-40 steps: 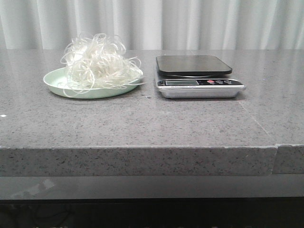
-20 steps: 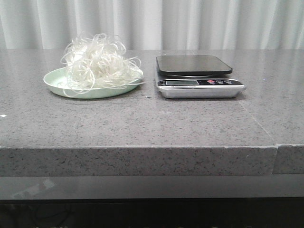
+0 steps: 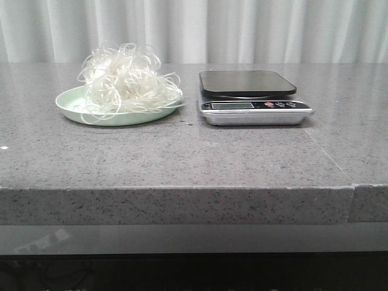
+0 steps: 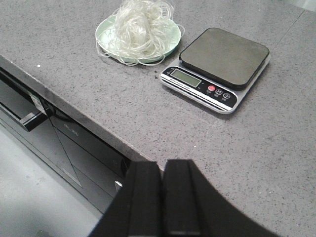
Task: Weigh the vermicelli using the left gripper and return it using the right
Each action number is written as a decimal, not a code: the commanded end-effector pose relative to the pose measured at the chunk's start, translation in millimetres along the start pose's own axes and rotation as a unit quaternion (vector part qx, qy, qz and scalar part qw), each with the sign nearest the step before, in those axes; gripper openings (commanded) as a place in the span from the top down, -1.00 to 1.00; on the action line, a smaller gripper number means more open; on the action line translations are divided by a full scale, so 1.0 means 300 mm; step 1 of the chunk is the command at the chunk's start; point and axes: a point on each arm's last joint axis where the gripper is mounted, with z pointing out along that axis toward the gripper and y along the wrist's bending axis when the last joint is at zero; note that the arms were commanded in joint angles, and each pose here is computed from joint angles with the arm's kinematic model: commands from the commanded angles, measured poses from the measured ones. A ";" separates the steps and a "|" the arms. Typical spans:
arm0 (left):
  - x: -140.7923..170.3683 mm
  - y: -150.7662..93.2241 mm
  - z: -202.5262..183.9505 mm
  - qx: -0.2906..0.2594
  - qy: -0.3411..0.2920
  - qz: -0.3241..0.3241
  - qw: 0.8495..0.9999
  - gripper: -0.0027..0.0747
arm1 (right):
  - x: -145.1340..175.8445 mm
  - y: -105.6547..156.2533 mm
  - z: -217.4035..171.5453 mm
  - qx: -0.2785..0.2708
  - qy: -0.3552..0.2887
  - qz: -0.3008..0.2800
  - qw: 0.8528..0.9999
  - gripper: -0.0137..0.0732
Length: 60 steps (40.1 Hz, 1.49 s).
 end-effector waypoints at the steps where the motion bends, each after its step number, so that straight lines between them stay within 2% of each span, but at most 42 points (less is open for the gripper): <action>1: -0.044 -0.006 -0.017 0.007 -0.049 -0.002 0.999 0.53 | -0.039 -0.004 -0.008 0.009 -0.041 -0.004 0.999 0.32; 18: -0.035 -0.004 -0.036 0.007 -0.057 -0.003 0.998 0.53 | -0.039 -0.004 -0.008 0.009 -0.041 -0.004 0.999 0.32; 27: 0.008 0.002 -0.074 0.005 -0.068 -0.005 0.998 0.53 | -0.039 -0.004 -0.008 0.009 -0.041 -0.004 0.999 0.32; 34: 0.077 0.040 -0.118 -0.041 -0.082 -0.023 0.996 0.53 | -0.039 -0.004 -0.008 0.009 -0.041 -0.004 0.999 0.32; 41: 0.190 0.070 -0.150 -0.099 -0.088 -0.045 0.990 0.53 | -0.039 -0.004 -0.008 0.009 -0.041 -0.004 0.999 0.32; 48: 0.295 0.088 -0.178 -0.167 -0.134 -0.060 0.975 0.53 | -0.039 -0.004 -0.008 0.009 -0.041 -0.004 0.999 0.32; 54: 0.396 0.102 -0.158 -0.228 -0.192 -0.066 0.952 0.53 | -0.039 -0.004 -0.008 0.009 -0.041 -0.004 0.999 0.32; 60: 0.496 0.111 -0.124 -0.266 -0.243 -0.074 0.930 0.53 | -0.039 -0.004 -0.008 0.009 -0.041 -0.004 0.999 0.32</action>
